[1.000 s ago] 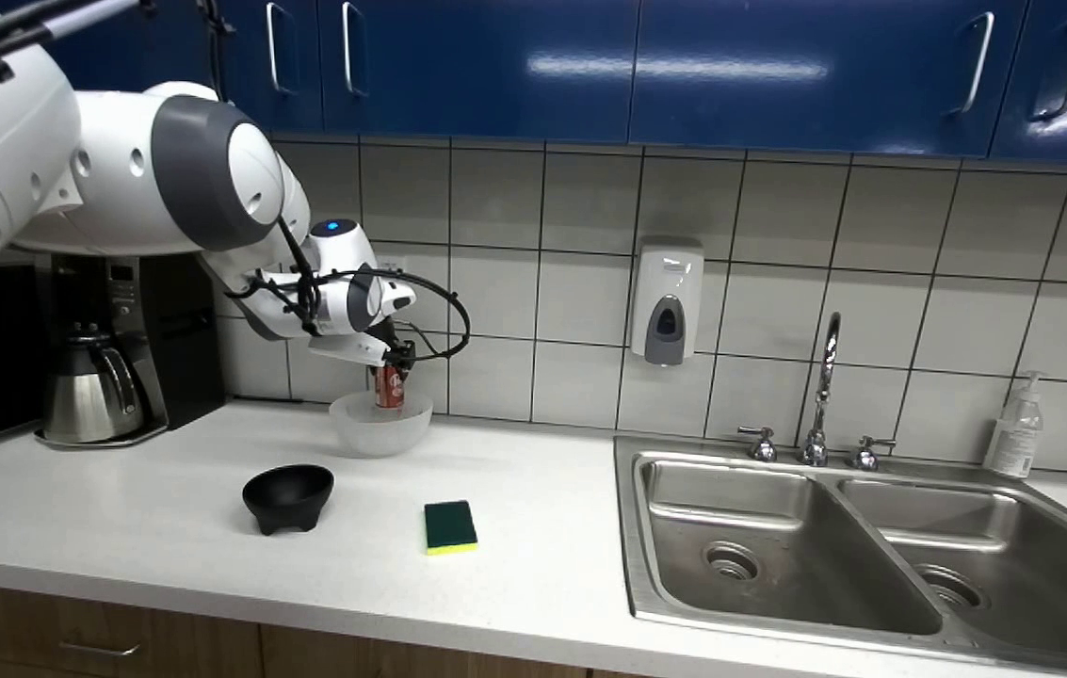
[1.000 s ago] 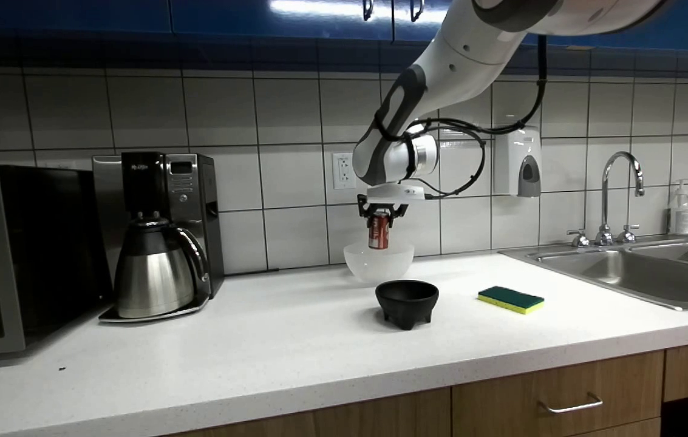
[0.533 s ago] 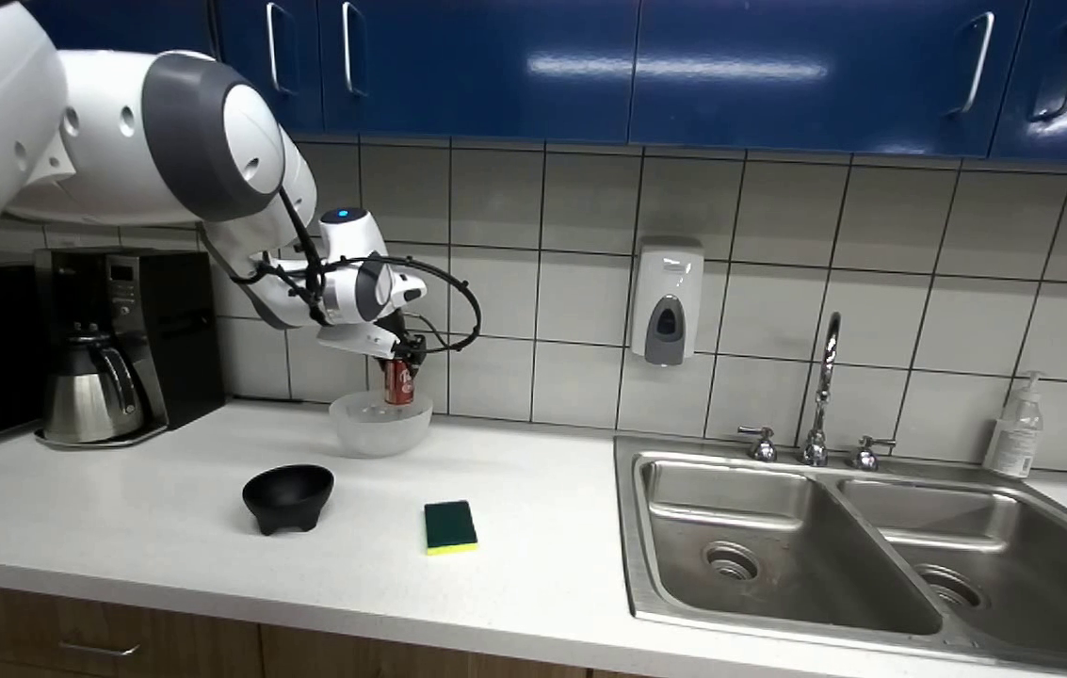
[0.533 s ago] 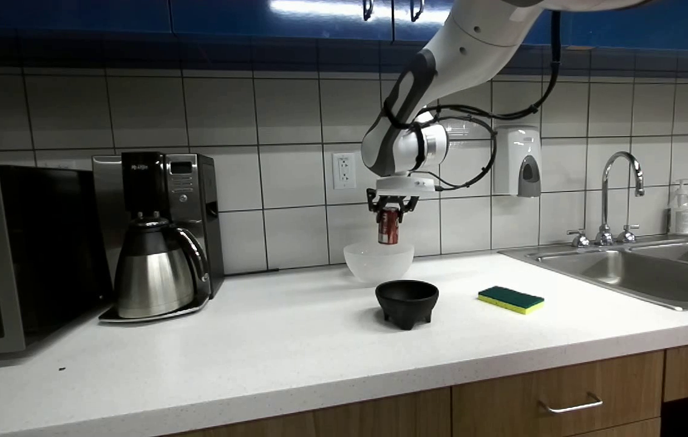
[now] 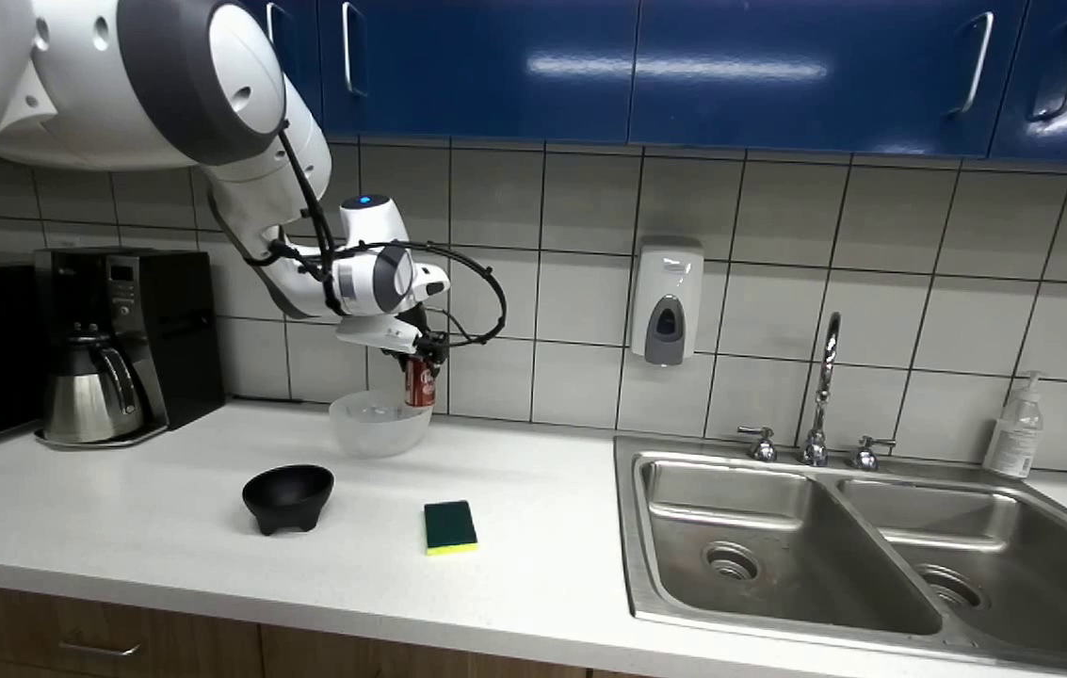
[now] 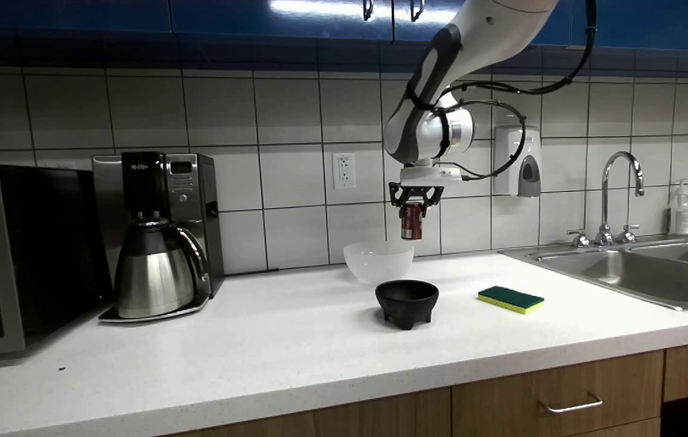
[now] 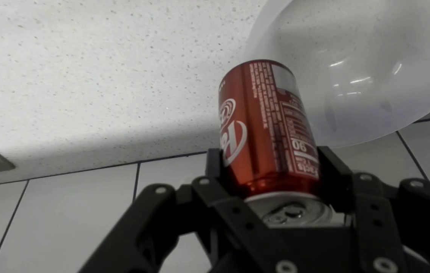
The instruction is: Pick up the brown dr pepper can from the clear bowl and put it on the kitchen counter
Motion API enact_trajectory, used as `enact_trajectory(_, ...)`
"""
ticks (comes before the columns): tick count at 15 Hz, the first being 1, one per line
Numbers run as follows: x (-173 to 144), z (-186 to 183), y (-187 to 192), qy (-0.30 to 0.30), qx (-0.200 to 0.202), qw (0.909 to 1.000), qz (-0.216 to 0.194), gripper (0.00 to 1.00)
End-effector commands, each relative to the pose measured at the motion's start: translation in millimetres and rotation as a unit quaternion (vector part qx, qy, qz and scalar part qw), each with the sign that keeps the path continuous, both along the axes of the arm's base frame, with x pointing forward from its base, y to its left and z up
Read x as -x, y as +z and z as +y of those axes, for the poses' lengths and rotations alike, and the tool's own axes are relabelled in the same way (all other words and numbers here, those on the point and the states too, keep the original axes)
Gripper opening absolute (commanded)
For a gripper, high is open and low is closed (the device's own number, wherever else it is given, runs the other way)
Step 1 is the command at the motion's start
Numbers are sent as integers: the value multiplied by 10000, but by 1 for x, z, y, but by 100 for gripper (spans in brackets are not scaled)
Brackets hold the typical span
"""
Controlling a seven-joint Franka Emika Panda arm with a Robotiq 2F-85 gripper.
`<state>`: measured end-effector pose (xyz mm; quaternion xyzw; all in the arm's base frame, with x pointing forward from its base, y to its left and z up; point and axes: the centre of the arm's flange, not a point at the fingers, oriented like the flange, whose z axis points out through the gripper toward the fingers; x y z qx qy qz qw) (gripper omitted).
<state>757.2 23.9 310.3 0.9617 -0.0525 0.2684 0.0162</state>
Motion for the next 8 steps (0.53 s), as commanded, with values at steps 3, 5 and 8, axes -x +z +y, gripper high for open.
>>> enact_trajectory(3, 55, -36, 17, 40, 107, 9999, 130, 38)
enact_trajectory(5, 68, -45, 13, 14, 106, 9997, 216, 38)
enact_trajectory(8, 88, -56, 3, -8, 115, 9994, 316, 38)
